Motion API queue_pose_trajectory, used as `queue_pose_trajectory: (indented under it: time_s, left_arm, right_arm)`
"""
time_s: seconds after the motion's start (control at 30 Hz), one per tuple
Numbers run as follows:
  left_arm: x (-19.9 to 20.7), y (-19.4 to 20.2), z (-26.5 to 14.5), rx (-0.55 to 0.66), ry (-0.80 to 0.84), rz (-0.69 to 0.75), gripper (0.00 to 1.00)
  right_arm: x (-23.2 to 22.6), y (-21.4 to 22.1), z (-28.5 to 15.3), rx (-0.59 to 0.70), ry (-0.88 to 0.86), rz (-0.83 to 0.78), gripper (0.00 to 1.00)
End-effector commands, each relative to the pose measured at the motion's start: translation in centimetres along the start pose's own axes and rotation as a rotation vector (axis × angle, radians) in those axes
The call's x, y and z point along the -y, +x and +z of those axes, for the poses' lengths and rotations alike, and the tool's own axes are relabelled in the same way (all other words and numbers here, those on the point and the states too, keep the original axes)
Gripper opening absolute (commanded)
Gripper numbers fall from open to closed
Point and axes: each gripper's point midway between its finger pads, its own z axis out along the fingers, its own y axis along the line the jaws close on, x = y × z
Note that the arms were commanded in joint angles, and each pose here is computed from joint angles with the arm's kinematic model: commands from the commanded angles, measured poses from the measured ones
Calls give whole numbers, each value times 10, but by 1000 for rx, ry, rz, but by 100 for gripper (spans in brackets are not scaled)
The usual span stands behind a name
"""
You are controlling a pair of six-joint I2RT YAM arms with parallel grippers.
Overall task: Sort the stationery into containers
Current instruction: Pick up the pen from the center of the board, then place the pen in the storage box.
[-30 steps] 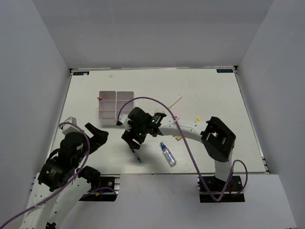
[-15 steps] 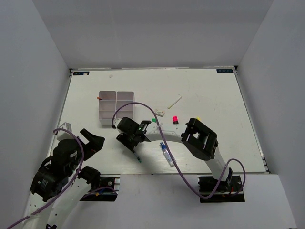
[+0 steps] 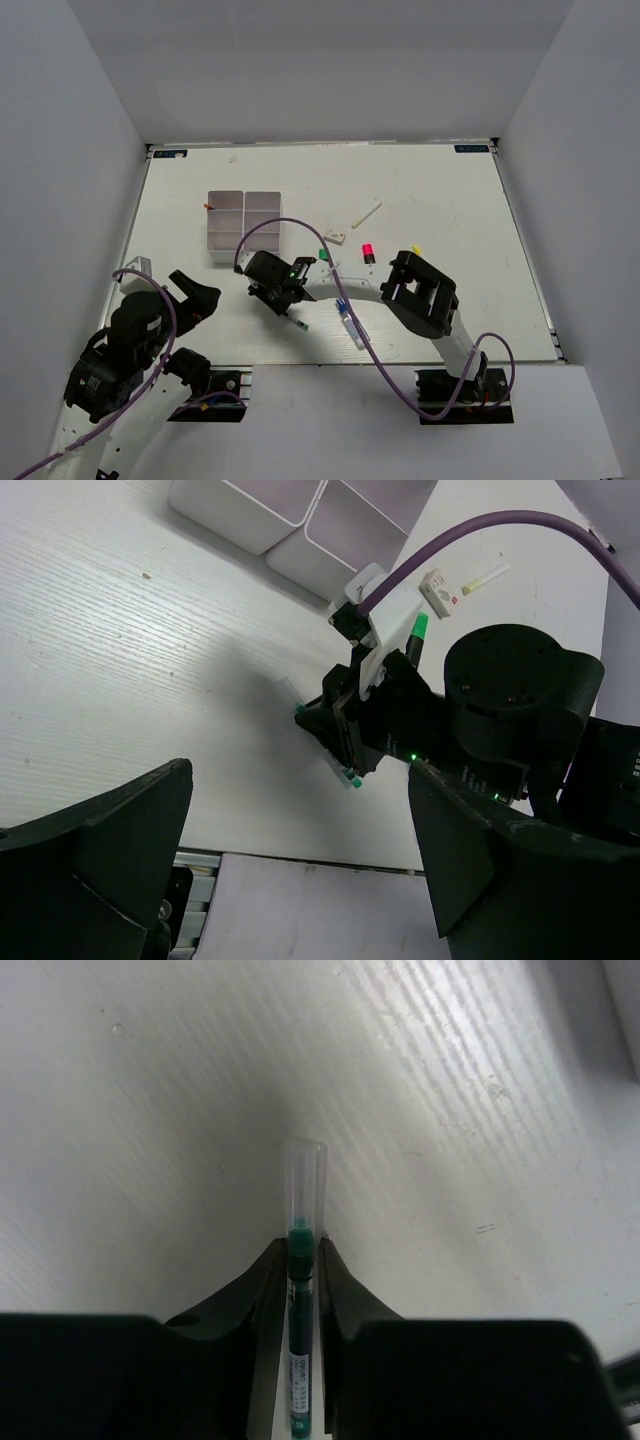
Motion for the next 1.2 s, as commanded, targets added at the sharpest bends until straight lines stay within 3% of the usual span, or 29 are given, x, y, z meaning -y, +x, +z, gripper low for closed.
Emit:
queue_pose_trajectory:
  time_s: [0.0,0.1,0.3,0.53,0.63,0.8,0.97,1.17]
  left_arm:
    - [8,-2,-1,-2,36,17,99]
    - [8,4,4,-36,27,34,99]
    - [10,3,4,-31,32,32,99]
    - [15,0,3,-17,63,24,99]
    - [15,4,7,-29,63,26,99]
    - [19,5,12,-38,69,39,99]
    - [19,8,16,-59,58,53,99]
    - [19,8,16,-59,58,53,99]
  right_arm:
    - [-17,29,-12,-96,-88,-4,19]
    - [-9,-1,-30,-21,-126,-67,12]
    - [4,-104,-114,269,-277,-157,6]
    - [42,-189,-177,547,-249,-162,2]
    - [56,-244,-220,737,-241,-219,1]
    - [64,-282,-201,861,-212,-377,0]
    - [71,-332,-215,1115,-141,-416,0]
    - [76,-344,-195,1285,-168,-480,0]
